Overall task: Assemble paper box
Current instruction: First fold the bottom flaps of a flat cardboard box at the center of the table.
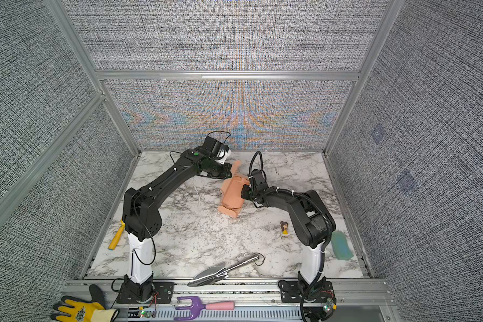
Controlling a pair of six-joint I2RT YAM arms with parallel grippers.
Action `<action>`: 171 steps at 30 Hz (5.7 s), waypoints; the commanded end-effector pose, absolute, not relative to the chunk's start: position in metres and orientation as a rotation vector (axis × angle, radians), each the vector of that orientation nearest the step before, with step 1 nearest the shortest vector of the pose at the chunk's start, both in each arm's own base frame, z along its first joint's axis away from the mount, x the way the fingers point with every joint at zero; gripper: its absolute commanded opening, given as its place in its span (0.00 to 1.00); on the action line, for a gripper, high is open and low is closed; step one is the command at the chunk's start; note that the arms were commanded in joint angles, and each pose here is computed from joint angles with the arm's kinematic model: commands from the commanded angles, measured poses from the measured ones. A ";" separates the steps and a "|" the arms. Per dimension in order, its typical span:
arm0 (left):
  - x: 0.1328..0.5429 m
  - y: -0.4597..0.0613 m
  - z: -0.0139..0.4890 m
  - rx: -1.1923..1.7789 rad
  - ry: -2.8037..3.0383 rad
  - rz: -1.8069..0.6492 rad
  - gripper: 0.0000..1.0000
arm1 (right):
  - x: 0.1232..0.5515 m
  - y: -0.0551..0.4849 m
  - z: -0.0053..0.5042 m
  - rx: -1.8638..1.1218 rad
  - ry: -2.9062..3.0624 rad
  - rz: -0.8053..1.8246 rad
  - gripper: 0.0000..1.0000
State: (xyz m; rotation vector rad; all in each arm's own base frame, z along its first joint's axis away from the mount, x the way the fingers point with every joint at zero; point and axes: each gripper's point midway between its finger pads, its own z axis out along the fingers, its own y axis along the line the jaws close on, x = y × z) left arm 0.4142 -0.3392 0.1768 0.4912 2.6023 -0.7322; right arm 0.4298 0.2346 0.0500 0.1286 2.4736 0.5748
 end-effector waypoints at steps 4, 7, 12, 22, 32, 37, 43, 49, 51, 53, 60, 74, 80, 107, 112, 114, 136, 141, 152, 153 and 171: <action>0.415 -0.346 0.181 0.504 2.566 -0.787 0.00 | 0.431 0.233 0.048 0.163 2.490 0.531 0.25; 0.415 -0.348 0.179 0.500 2.563 -0.802 0.00 | 0.432 0.233 0.048 0.166 2.490 0.521 0.23; 0.414 -0.349 0.175 0.503 2.564 -0.816 0.02 | 0.432 0.233 0.045 0.169 2.496 0.508 0.18; 0.413 -0.347 0.176 0.504 2.551 -0.828 0.24 | 0.434 0.235 0.043 0.162 2.499 0.504 0.11; 0.412 -0.341 0.178 0.489 2.512 -0.940 0.45 | 0.436 0.237 0.044 0.148 2.495 0.510 0.08; 0.410 -0.336 0.167 0.466 2.518 -0.985 0.48 | 0.437 0.238 0.042 0.138 2.496 0.512 0.06; 0.406 -0.332 0.178 0.459 2.487 -1.015 0.51 | 0.437 0.239 0.040 0.137 2.497 0.511 0.02; 0.403 -0.322 0.180 0.432 2.467 -1.025 0.59 | 0.437 0.238 0.043 0.136 2.491 0.507 0.01; 0.401 -0.319 0.179 0.425 2.456 -1.052 0.61 | 0.438 0.238 0.043 0.138 2.489 0.509 0.01; 0.401 -0.313 0.178 0.403 2.442 -1.083 0.63 | 0.438 0.239 0.044 0.135 2.488 0.510 0.02; 0.397 -0.295 0.175 0.357 2.406 -1.144 0.65 | 0.438 0.240 0.045 0.131 2.487 0.513 0.01; 0.391 -0.297 0.201 0.353 2.245 -1.354 0.73 | 0.437 0.241 0.047 0.123 2.484 0.512 0.02; 0.393 -0.290 0.206 0.303 2.223 -1.377 0.63 | 0.436 0.241 0.049 0.123 2.480 0.514 0.01; 0.395 -0.278 0.186 0.231 2.208 -1.443 0.03 | 0.436 0.242 0.053 0.111 2.470 0.514 0.02; 0.395 -0.277 0.176 0.227 2.225 -1.436 0.02 | 0.436 0.241 0.056 0.106 2.467 0.508 0.02; 0.396 -0.276 0.170 0.222 2.240 -1.424 0.02 | 0.436 0.241 0.055 0.105 2.469 0.503 0.02; 0.378 -0.255 0.073 0.156 2.469 -1.289 0.07 | 0.435 0.240 0.056 0.101 2.470 0.497 0.02; 0.376 -0.255 0.061 0.143 2.484 -1.301 0.22 | 0.434 0.242 0.054 0.100 2.475 0.497 0.02; 0.377 -0.257 0.057 0.145 2.481 -1.325 0.44 | 0.431 0.247 0.051 0.093 2.479 0.503 0.02; 0.377 -0.258 0.056 0.141 2.480 -1.333 0.44 | 0.431 0.248 0.050 0.092 2.481 0.506 0.02; 0.377 -0.272 0.055 0.161 2.428 -1.438 0.43 | 0.421 0.258 0.046 0.069 2.498 0.536 0.02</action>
